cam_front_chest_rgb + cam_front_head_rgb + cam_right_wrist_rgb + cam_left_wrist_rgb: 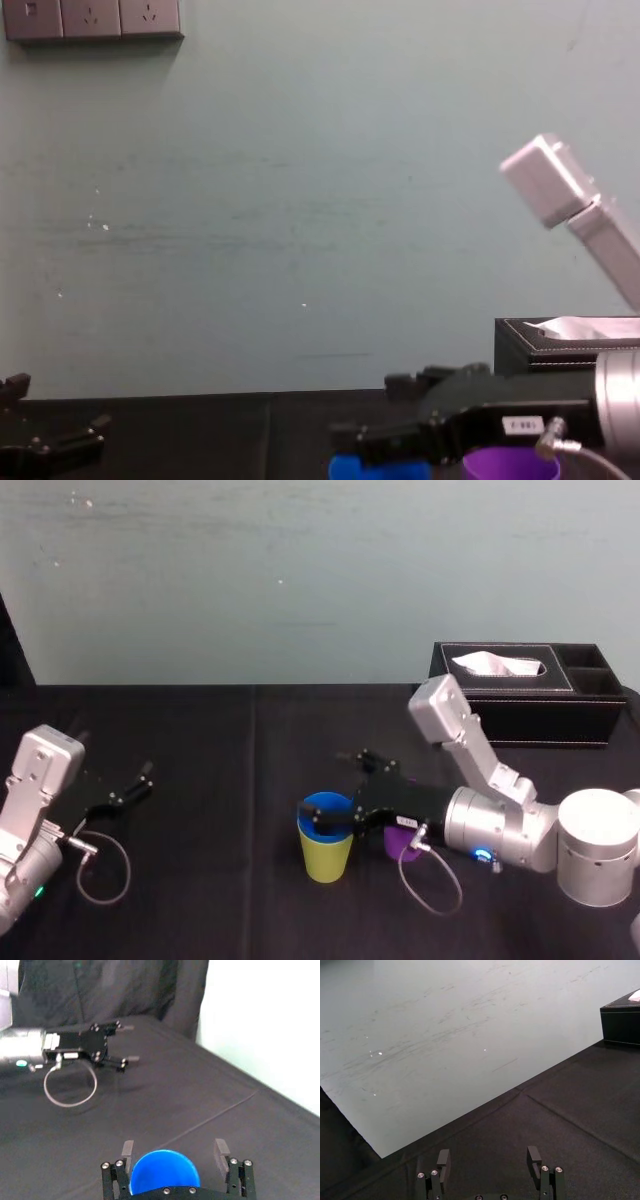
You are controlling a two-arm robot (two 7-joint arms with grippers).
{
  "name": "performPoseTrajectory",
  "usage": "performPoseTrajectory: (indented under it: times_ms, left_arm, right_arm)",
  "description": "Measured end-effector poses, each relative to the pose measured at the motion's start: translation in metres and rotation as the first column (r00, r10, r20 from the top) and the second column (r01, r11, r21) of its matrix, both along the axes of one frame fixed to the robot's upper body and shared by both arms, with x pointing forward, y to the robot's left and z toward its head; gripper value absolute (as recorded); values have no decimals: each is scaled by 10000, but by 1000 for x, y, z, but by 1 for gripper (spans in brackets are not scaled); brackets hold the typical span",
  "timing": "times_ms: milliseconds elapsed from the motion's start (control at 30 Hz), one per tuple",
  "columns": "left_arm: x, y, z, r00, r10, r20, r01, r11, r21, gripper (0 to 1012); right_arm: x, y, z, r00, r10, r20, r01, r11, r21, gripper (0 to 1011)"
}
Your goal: Stack the three plastic cups sequentially using one hand.
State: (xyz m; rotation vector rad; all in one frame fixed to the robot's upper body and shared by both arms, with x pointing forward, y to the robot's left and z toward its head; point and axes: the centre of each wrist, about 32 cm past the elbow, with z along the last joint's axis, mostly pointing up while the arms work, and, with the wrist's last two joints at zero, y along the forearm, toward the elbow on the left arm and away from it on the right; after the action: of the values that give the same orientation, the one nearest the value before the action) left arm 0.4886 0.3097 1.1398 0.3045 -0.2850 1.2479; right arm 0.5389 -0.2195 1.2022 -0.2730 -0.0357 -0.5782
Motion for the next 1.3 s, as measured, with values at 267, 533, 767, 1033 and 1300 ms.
performPoseTrajectory:
  times_ms: [267, 533, 767, 1033, 1300]
  left_arm:
    - [0, 0, 0, 10000, 0, 1, 0, 10000, 0, 1000]
    - [0, 0, 0, 10000, 1, 0, -1, 10000, 0, 1000]
    - [0, 0, 0, 10000, 0, 0, 0, 10000, 0, 1000]
    - [0, 0, 0, 10000, 0, 1, 0, 10000, 0, 1000]
    - [0, 0, 0, 10000, 1, 0, -1, 10000, 0, 1000]
  right_arm:
    - [-13, -12, 12, 9969, -649, 442, 644, 9978, 133, 1003]
    - [-43, -32, 10, 9900, -1401, 144, 1403, 9900, -168, 1003]
    - [-77, -56, -2, 9732, -2282, -275, 2275, 9734, -261, 1003]
    - [-104, -73, -13, 9544, -2928, -583, 2908, 9559, -405, 1003]
    - [-106, -73, -20, 9460, -3171, -668, 3109, 9463, -886, 1003]
